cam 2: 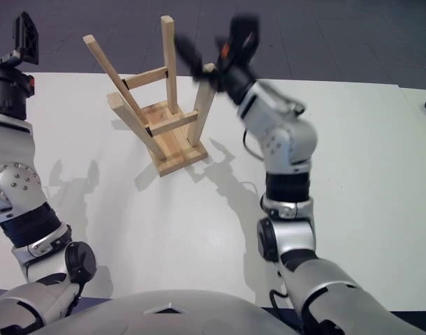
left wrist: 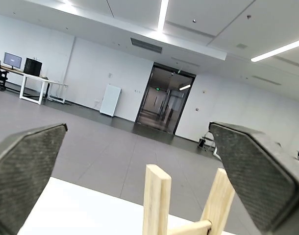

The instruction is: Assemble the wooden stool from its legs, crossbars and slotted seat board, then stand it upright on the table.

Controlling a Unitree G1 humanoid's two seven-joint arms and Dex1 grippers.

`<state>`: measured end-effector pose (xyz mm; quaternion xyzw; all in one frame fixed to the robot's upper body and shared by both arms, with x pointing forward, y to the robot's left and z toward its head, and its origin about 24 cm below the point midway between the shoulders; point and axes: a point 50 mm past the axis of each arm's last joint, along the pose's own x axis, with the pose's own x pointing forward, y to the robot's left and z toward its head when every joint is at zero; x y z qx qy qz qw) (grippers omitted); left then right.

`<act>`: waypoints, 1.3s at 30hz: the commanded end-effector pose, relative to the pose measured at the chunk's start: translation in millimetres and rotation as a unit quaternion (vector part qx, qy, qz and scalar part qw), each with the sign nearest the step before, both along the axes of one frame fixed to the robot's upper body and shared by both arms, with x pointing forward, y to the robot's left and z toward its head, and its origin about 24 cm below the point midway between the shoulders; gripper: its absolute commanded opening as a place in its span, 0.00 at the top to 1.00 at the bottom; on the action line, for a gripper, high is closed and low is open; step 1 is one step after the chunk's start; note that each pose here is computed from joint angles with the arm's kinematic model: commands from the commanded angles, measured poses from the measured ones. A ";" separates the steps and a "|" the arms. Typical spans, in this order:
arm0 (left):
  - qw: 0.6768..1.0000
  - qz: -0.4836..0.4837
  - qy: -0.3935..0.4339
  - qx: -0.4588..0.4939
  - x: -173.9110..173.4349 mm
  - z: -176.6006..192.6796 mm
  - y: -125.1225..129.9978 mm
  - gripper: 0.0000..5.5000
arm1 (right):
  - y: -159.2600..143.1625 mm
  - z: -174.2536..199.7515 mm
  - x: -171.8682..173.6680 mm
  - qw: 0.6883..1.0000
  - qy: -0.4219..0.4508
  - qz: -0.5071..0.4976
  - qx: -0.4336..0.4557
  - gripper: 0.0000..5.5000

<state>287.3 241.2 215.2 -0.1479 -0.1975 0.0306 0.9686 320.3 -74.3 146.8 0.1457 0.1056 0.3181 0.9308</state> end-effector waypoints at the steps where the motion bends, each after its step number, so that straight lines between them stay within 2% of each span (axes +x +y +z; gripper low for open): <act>1: 0.999 -0.025 0.045 -0.002 0.1 -20.5 -11.6 0.02 | 4.1 -7.7 -6.5 1.000 -0.001 0.009 -0.016 0.02; 7: 0.997 -0.045 0.060 0.008 7.6 -28.3 -25.5 0.02 | -12.7 29.5 -6.3 0.995 -0.086 0.015 0.048 0.02; 11: 0.997 -0.044 0.058 0.010 8.8 -27.1 -25.6 0.02 | -26.1 60.7 -8.7 0.984 -0.160 0.014 0.072 0.02; 19: 0.998 -0.023 0.054 0.027 13.5 -23.5 -23.8 0.02 | -20.4 151.2 22.3 0.938 -0.302 -0.054 0.159 0.02; 21: 0.998 -0.022 0.054 0.032 14.7 -23.5 -25.5 0.02 | -17.8 164.7 31.3 0.932 -0.308 -0.067 0.179 0.02; 23: 0.998 -0.019 0.054 0.030 14.9 -23.5 -25.8 0.02 | -9.3 157.8 41.0 0.941 -0.289 -0.074 0.162 0.02; 24: 0.998 -0.017 0.055 0.028 14.7 -23.8 -25.2 0.02 | -2.3 142.4 45.9 0.952 -0.263 -0.074 0.137 0.02; 27: 0.998 -0.011 0.062 0.024 14.0 -27.0 -23.4 0.02 | 14.8 68.5 46.2 0.986 -0.152 -0.051 0.042 0.02; 30: 0.997 -0.013 0.078 0.025 11.6 -34.6 -22.3 0.02 | 23.9 7.3 24.6 0.998 -0.066 -0.002 -0.019 0.02; 33: 0.996 -0.012 0.086 0.025 10.5 -39.6 -23.8 0.02 | 24.0 5.1 22.4 0.997 -0.071 -0.005 -0.006 0.02; 39: 0.996 -0.013 0.089 0.023 16.3 -41.7 -33.5 0.02 | 18.1 53.4 29.3 0.983 -0.144 -0.029 0.111 0.02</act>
